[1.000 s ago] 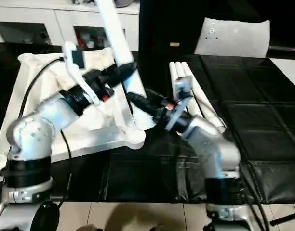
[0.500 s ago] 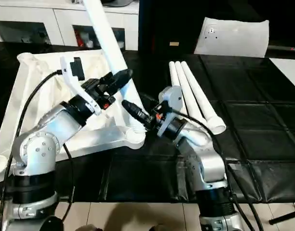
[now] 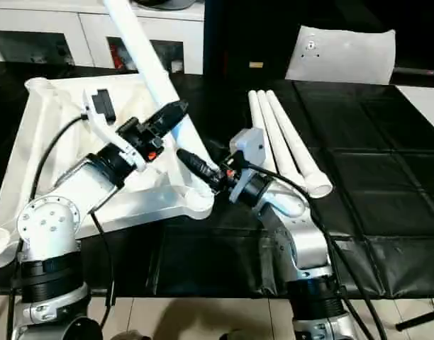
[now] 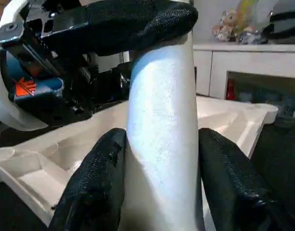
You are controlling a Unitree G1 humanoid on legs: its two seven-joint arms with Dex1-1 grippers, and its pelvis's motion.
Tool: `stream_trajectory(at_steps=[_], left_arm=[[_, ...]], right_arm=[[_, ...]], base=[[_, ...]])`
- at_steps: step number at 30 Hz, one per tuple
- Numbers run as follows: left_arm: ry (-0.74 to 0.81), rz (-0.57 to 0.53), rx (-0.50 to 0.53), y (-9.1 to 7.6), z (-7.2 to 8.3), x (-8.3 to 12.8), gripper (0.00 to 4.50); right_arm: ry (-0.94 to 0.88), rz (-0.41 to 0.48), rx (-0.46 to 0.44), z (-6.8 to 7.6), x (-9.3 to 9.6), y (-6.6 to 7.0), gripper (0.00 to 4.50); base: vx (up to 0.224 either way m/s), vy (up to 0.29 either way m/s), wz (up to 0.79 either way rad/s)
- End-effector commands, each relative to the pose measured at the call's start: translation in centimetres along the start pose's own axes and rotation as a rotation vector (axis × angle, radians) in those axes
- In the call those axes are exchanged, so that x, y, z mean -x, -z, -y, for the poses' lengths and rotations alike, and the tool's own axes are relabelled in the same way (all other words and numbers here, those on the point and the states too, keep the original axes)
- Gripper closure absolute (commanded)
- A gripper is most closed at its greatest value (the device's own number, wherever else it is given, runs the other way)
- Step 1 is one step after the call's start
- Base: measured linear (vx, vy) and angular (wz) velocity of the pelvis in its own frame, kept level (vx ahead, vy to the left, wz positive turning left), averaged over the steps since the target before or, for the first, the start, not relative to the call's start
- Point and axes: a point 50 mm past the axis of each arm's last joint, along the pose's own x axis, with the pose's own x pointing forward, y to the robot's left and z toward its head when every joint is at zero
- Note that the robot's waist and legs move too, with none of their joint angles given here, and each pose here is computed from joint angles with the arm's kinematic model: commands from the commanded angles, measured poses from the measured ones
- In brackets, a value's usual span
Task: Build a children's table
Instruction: Pick table leg
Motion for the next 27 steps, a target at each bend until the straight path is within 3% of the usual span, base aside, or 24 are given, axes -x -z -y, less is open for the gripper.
stream_trajectory(at_steps=[1, 3, 5, 6, 13, 17, 18, 21, 24, 27], left_arm=[[0.06, 0.023, 0.017, -0.6, 1.0, -0.6, 2.6], [0.048, -0.002, -0.179, -0.7, 0.9, -0.4, 2.61], [0.05, -0.014, -0.25, -0.7, 0.9, -0.4, 2.61], [0.049, -0.052, -0.391, -0.6, 0.8, -0.3, 2.63], [0.053, -0.058, -0.527, -1.5, 0.4, -0.5, 2.65], [0.073, -0.054, -0.549, -1.8, 0.3, -0.6, 2.65], [0.107, -0.086, -0.573, -1.9, 0.3, -0.5, 2.65], [0.168, -0.165, -0.589, -1.6, 0.2, -0.3, 2.65], [0.223, -0.212, -0.59, -1.4, 0.2, -0.3, 2.65], [0.283, -0.223, -0.561, -1.6, 0.5, -0.4, 2.65]], right_arm=[[-0.043, 0.018, 0.022, -0.6, -0.4, -0.3, 2.62], [-0.036, 0.005, 0.031, -0.6, -0.4, -0.3, 2.62], [-0.034, 0.002, 0.026, -0.6, -0.4, -0.3, 2.62], [-0.034, -0.009, 0.024, -0.5, -0.4, -0.1, 2.06], [-0.053, -0.024, 0.006, -0.6, -0.3, 0.1, 1.47], [-0.043, -0.021, 0.005, -0.4, -0.1, -0.2, 1.12], [-0.032, -0.031, -0.054, 0.2, 0.2, -0.7, 1.01], [-0.043, -0.041, -0.095, 1.0, 0.7, -1.8, 0.79], [-0.069, -0.05, -0.101, 1.6, 0.8, -2.7, 0.58], [-0.154, -0.117, -0.091, 1.7, 0.9, -3.1, 0.56]], base=[[0.0, 0.0, 0.0], [0.0, 0.0, 0.0], [0.0, 0.0, 0.0], [0.0, 0.0, 0.0], [0.0, 0.0, 0.0], [0.0, 0.0, 0.0], [0.0, 0.0, 0.0], [0.0, 0.0, 0.0], [0.0, 0.0, 0.0], [0.0, 0.0, 0.0]])
